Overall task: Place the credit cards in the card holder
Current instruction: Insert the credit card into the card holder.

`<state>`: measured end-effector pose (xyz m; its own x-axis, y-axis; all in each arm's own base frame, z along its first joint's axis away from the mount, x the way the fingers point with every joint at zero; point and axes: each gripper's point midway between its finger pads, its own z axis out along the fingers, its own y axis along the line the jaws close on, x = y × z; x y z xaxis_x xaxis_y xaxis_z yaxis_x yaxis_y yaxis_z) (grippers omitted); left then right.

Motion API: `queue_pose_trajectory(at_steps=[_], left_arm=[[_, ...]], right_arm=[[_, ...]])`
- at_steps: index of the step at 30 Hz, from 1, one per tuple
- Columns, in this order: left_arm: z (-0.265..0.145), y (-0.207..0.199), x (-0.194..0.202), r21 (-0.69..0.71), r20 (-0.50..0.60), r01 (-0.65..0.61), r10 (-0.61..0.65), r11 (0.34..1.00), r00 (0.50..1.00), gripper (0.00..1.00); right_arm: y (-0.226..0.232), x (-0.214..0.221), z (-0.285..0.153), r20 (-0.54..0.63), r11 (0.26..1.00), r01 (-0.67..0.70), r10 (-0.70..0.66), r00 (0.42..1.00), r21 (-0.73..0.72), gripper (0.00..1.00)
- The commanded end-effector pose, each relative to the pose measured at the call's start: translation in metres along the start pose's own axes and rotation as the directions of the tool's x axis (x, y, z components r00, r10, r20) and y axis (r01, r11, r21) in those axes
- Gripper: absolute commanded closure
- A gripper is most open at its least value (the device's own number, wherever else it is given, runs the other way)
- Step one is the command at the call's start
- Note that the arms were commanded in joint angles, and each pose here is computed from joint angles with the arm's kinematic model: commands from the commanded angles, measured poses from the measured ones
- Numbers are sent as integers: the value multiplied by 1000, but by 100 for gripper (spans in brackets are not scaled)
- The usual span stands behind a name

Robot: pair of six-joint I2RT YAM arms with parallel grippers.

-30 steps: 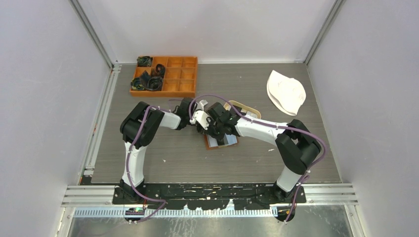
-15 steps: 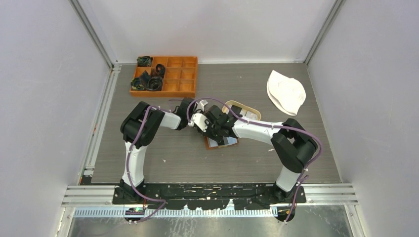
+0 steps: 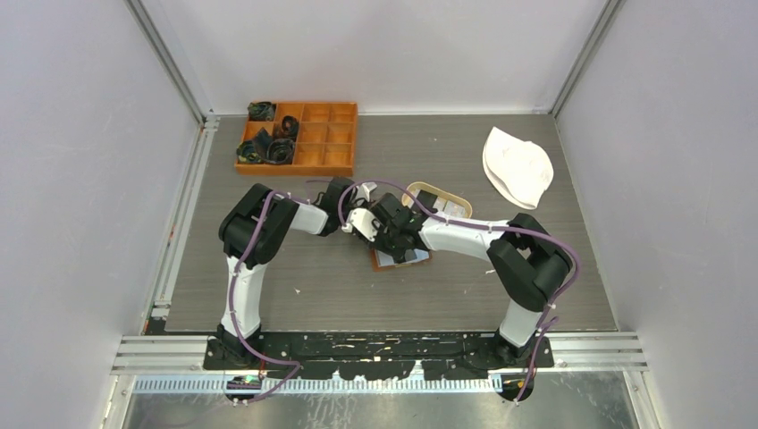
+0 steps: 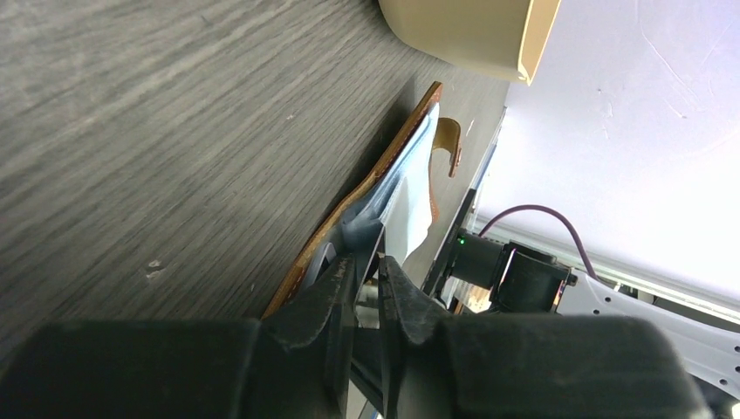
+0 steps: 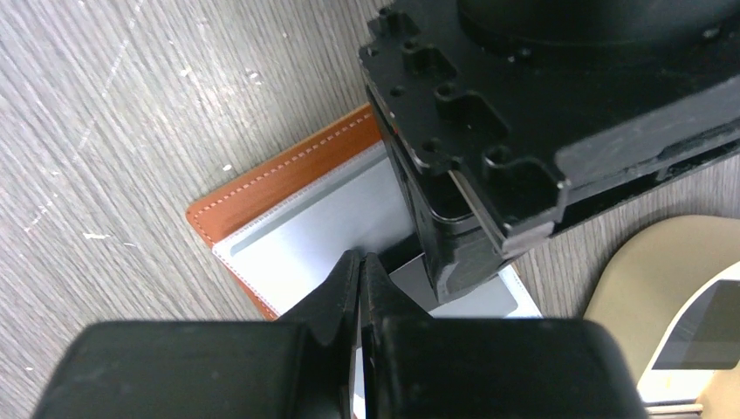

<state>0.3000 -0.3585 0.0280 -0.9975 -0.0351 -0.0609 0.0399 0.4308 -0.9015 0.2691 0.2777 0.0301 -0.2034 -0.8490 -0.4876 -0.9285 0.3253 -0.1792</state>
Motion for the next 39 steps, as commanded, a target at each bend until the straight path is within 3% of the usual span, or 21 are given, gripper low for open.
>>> queue_pose_trajectory(at_steps=[1, 15, 26, 31, 39], left_arm=[[3, 12, 6, -25, -12, 19, -19, 1000, 1000, 81], [0, 3, 3, -9, -1, 4, -4, 1000, 1000, 72], [-15, -34, -6, 44, 72, -66, 63, 997, 995, 71], [-30, -60, -7, 80, 131, -153, 141, 985, 981, 70], [-49, -78, 1, 149, 244, -301, 260, 942, 934, 72]], right_arm=[[-11, 8, -9, -21, 999, -4, 5, 1000, 36, 94], [-28, 22, -21, -30, 997, -67, 68, 997, 40, 94], [-19, 7, -56, 97, 978, -151, 166, 981, -143, 90], [-23, 4, -84, 155, 928, -268, 314, 937, -261, 83], [-32, 15, -79, 76, 820, -462, 513, 855, -339, 79]])
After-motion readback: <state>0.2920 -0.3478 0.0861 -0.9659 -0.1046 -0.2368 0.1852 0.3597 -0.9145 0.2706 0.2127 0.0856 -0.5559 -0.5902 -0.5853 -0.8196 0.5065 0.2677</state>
